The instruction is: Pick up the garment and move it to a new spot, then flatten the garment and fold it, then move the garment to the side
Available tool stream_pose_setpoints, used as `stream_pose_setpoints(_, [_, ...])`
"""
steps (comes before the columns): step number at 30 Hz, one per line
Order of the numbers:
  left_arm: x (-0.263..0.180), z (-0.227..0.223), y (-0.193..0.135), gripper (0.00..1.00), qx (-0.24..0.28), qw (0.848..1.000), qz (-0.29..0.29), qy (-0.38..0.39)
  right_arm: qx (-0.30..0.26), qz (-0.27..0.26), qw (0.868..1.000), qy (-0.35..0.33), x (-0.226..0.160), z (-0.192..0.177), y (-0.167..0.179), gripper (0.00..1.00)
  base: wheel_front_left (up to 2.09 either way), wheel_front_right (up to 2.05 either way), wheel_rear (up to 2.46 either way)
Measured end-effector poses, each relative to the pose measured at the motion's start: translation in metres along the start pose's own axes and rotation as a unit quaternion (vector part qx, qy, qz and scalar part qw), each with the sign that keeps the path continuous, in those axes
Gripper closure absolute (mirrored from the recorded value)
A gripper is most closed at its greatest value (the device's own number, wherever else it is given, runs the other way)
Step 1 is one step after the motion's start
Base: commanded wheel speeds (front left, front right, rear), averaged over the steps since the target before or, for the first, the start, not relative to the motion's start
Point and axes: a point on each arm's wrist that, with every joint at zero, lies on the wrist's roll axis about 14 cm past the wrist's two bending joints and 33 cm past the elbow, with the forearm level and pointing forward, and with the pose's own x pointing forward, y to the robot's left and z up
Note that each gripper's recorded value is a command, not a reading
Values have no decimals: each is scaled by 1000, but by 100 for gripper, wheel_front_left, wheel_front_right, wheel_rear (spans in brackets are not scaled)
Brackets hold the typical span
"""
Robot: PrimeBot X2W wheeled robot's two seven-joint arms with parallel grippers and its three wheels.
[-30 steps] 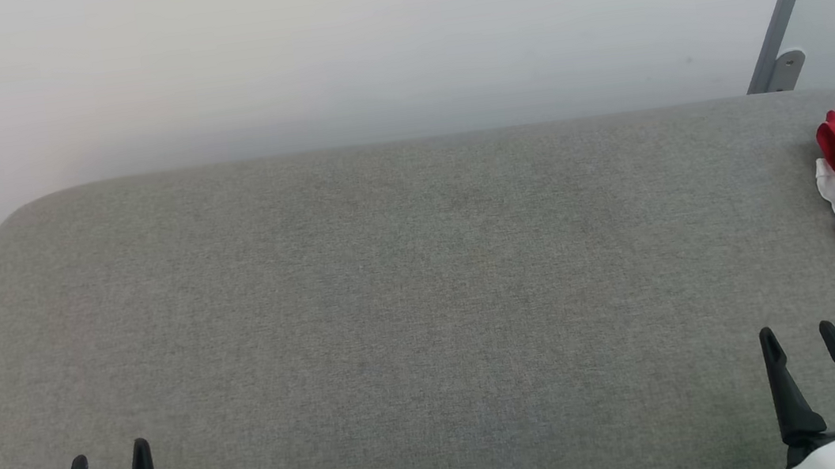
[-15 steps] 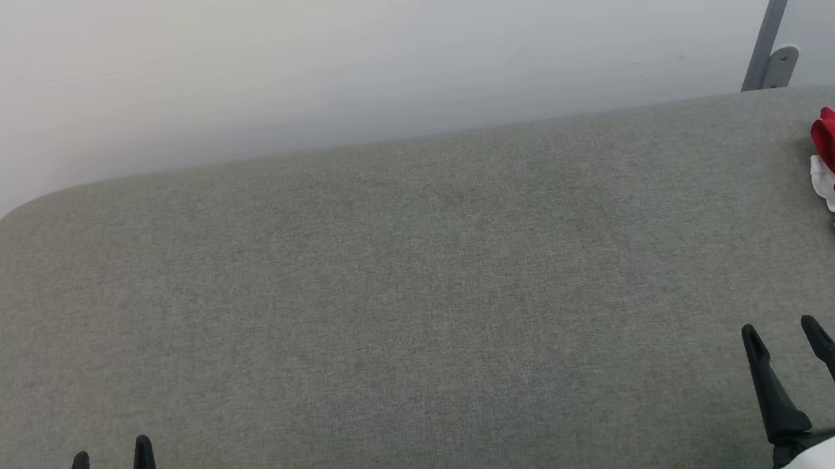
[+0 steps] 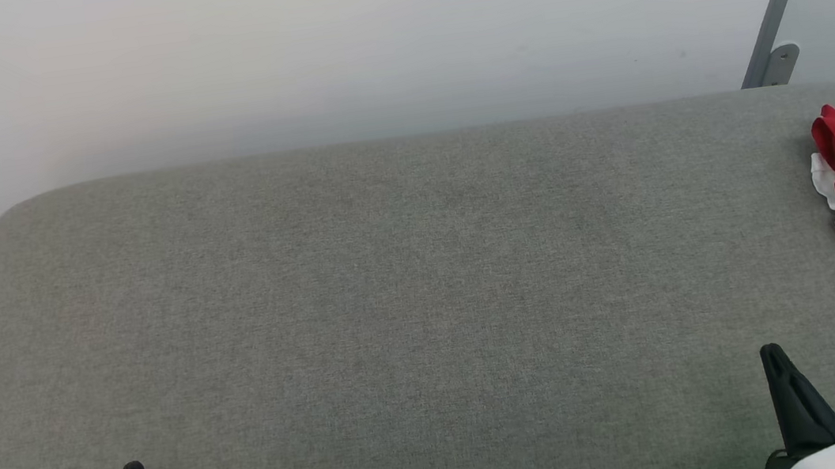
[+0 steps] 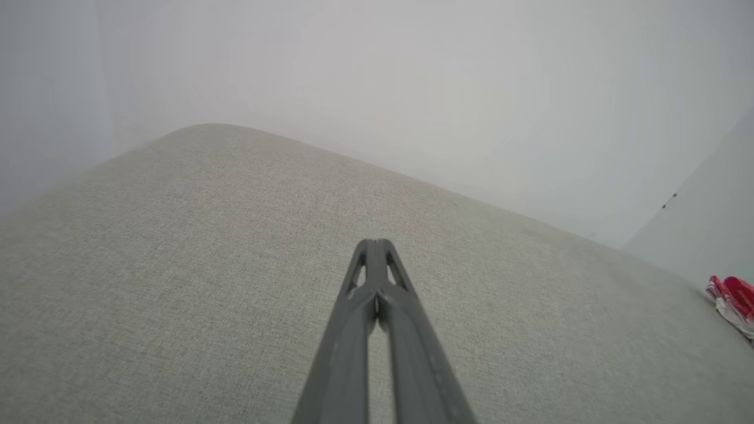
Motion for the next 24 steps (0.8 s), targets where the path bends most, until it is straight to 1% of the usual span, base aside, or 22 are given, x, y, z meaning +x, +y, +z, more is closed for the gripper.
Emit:
stream_pose_setpoints(11, [10, -2, -1, 100, -92, 996, 15, 6, 95, -21, 995, -2, 7, 4, -4, 100, 0, 0, 0])
stream_pose_setpoints(12, [12, -2, -1, 100, -105, 994, 17, 7, 111, -25, 994, -2, 7, 4, -5, 100, 0, 0, 0])
stream_pose_setpoints(14, [13, -3, -2, 100, -111, 994, 17, 8, 119, -26, 993, -1, 7, 4, -5, 100, 0, 0, 0])
stream_pose_setpoints(24, [22, -3, -5, 100, -182, 983, 22, 10, 192, -34, 981, -2, 13, 7, -6, 100, 0, 0, 0])
